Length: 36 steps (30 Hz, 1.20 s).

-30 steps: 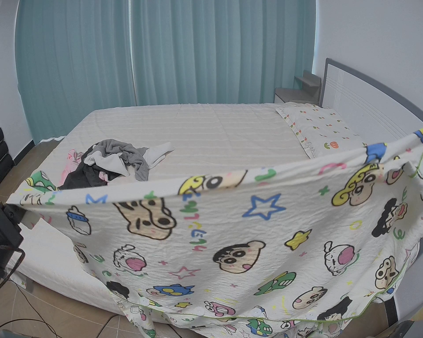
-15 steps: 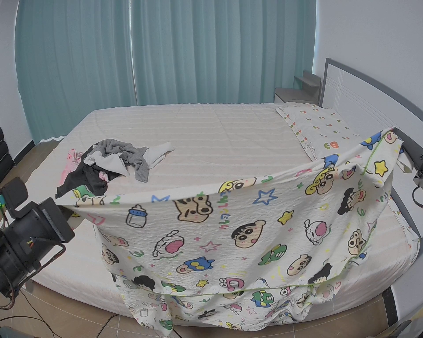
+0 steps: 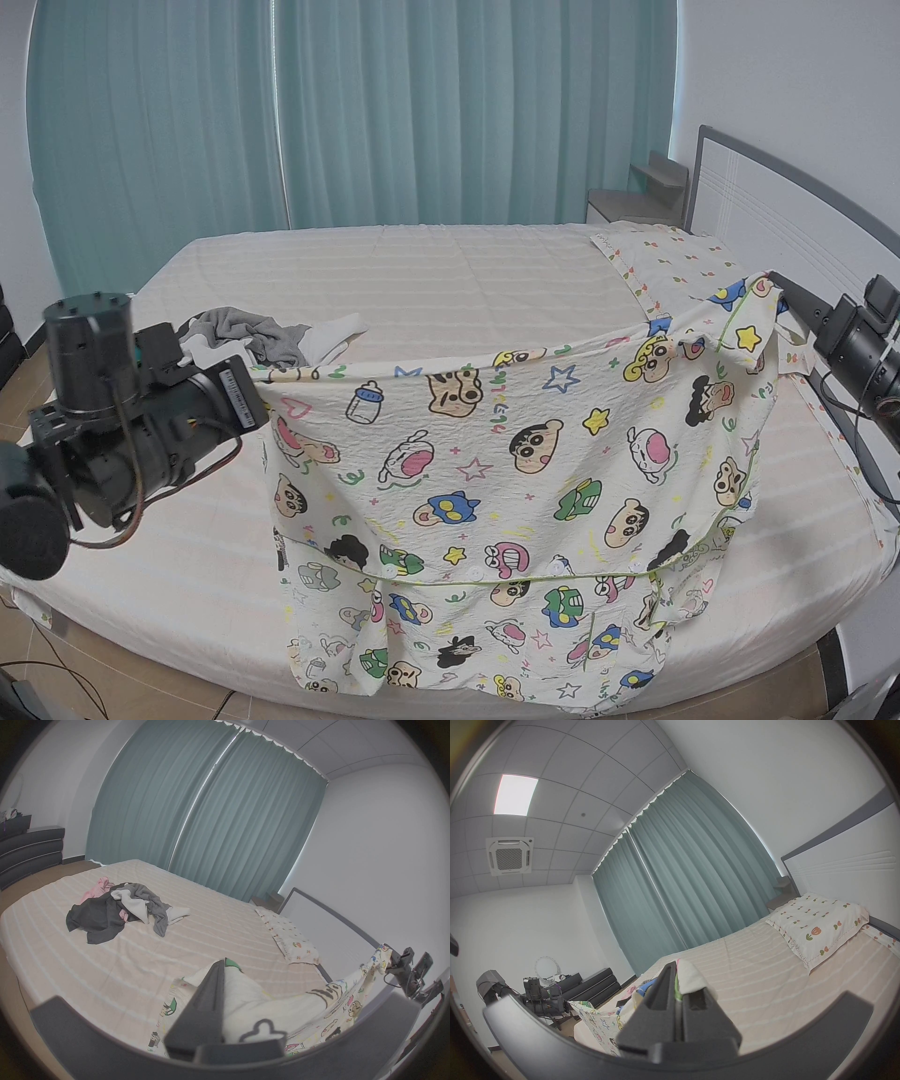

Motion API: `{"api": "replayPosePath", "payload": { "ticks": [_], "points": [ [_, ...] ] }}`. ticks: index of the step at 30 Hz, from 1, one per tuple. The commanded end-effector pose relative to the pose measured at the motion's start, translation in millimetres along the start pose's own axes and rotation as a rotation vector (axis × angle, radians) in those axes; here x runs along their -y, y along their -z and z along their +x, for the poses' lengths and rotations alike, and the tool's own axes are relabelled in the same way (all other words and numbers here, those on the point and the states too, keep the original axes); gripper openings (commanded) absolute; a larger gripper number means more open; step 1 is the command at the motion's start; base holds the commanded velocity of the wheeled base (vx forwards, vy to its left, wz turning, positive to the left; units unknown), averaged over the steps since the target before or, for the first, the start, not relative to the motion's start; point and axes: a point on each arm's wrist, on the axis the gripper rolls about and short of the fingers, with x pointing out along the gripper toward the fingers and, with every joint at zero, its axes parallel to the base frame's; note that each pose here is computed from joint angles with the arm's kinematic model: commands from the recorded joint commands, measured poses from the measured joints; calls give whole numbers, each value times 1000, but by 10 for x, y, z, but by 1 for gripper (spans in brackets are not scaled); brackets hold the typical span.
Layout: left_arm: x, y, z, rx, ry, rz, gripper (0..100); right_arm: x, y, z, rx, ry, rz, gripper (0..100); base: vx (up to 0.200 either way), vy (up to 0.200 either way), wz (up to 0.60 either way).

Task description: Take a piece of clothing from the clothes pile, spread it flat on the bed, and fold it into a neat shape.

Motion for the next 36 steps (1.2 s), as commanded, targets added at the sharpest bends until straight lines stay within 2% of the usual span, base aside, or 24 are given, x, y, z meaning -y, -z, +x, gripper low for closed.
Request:
{"api": "replayPosePath", "payload": {
  "ticks": [1, 6, 8, 10, 11, 15, 18, 20, 22, 26, 31, 32, 34, 35, 36],
  "points": [
    [-31, 276, 871, -107, -82, 19, 0, 478, 370, 475, -86, 71, 23, 0, 200, 0, 0],
    [-83, 527, 1471, -150, -125, 31, 0, 797, 668, 787, -112, 96, 32, 0, 200, 0, 0],
    [-125, 668, 1674, -169, -150, 40, 0, 929, 812, 893, -127, 105, 36, 0, 0, 0, 0],
    [-134, 696, 1703, -174, -154, 42, 0, 946, 831, 905, -129, 107, 37, 0, 0, 0, 0],
    [-214, 879, 1959, -186, -195, 51, 0, 1121, 1039, 1023, -161, 126, 43, 0, 0, 0, 0],
    [-336, 1026, 2296, -169, -242, 48, 0, 1322, 1251, 1173, -162, 165, 43, 0, 0, 0, 0],
    [-418, 1110, 2518, -154, -257, 44, 0, 1442, 1391, 1255, -173, 178, 48, 0, 0, 0, 0],
    [-418, 1110, 2518, -154, -257, 44, 0, 1442, 1391, 1255, -173, 178, 48, 0, 0, 0, 0],
    [-487, 1188, 2717, -136, -262, 39, 0, 1608, 1581, 1352, -183, 198, 53, 0, 0, 0, 0],
    [-587, 1233, 2873, -119, -291, 37, 0, 1740, 1735, 1456, -184, 212, 54, 0, 0, 0, 0],
    [-610, 1257, 3012, -145, -317, 44, 0, 1899, 1886, 1611, -196, 257, 61, 0, 0, 0, 0],
    [-604, 1253, 3038, -144, -317, 44, 0, 1934, 1912, 1648, -190, 266, 59, 100, 0, 0, 0],
    [-609, 1263, 3118, -140, -318, 43, 0, 1997, 2000, 1729, -203, 280, 63, 100, 0, 0, 0],
    [-620, 1294, 3162, -148, -324, 44, 100, 2012, 2048, 1763, -219, 284, 70, 100, 0, 0, 0],
    [-623, 1302, 3175, -150, -327, 45, 100, 2023, 2061, 1769, -224, 286, 72, 100, 0, 0, 0]
  ]
}}
